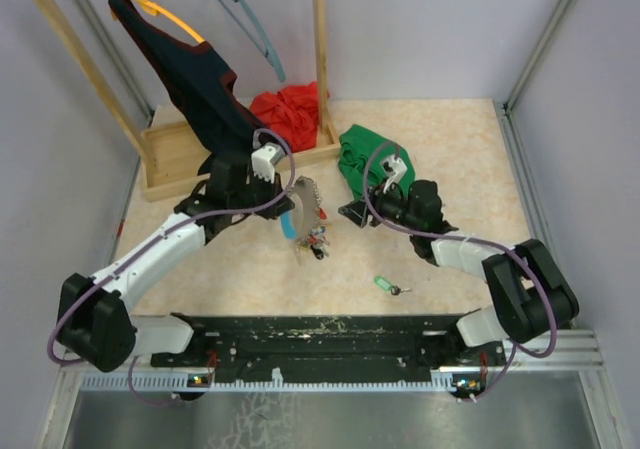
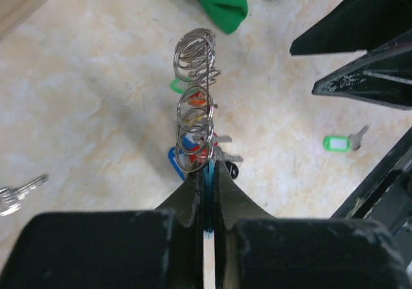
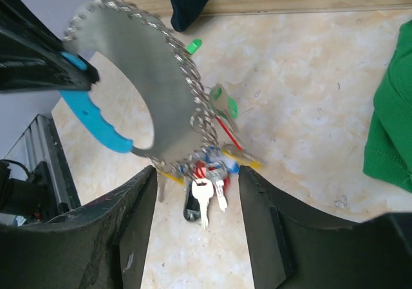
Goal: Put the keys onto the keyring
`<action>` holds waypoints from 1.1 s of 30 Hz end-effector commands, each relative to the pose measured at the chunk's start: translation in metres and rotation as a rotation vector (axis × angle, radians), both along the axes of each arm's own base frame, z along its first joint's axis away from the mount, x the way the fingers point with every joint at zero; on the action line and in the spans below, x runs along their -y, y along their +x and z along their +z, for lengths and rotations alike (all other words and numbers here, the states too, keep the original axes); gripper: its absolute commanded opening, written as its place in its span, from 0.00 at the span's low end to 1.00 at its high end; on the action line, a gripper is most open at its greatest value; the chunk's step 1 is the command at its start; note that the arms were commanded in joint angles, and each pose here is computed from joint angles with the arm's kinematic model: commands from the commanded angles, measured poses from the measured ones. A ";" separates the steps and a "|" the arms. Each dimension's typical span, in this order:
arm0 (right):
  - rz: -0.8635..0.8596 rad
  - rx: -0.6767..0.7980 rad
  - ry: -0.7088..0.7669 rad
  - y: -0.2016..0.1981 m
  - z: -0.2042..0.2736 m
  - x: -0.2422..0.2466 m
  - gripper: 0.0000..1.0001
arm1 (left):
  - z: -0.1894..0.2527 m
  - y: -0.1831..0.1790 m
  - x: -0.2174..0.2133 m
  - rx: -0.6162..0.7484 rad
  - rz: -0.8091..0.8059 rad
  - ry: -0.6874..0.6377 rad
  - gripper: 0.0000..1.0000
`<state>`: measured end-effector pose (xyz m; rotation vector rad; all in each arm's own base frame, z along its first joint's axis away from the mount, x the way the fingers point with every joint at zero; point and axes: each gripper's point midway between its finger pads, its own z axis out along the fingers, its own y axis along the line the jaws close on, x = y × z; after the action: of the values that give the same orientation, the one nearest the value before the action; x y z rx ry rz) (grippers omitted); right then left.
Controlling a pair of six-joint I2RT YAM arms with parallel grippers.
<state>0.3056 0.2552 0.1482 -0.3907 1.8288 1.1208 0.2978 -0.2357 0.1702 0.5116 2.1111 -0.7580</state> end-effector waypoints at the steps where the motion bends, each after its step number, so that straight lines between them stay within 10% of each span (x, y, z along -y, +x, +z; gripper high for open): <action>1: 0.003 0.127 -0.012 0.001 0.015 0.001 0.55 | 0.014 -0.010 -0.014 0.002 -0.087 0.237 0.00; 14: 0.064 0.565 -0.039 -0.032 0.014 -0.008 0.55 | 0.009 -0.018 0.004 -0.079 -0.369 0.587 0.00; 33: 0.034 0.820 -0.145 -0.041 -0.014 -0.019 0.39 | 0.015 -0.038 0.029 -0.094 -0.467 0.677 0.00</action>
<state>0.2575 0.2690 0.0897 -0.8408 1.3911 0.7770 0.2614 -0.2643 0.1771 1.3647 2.3589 -0.2970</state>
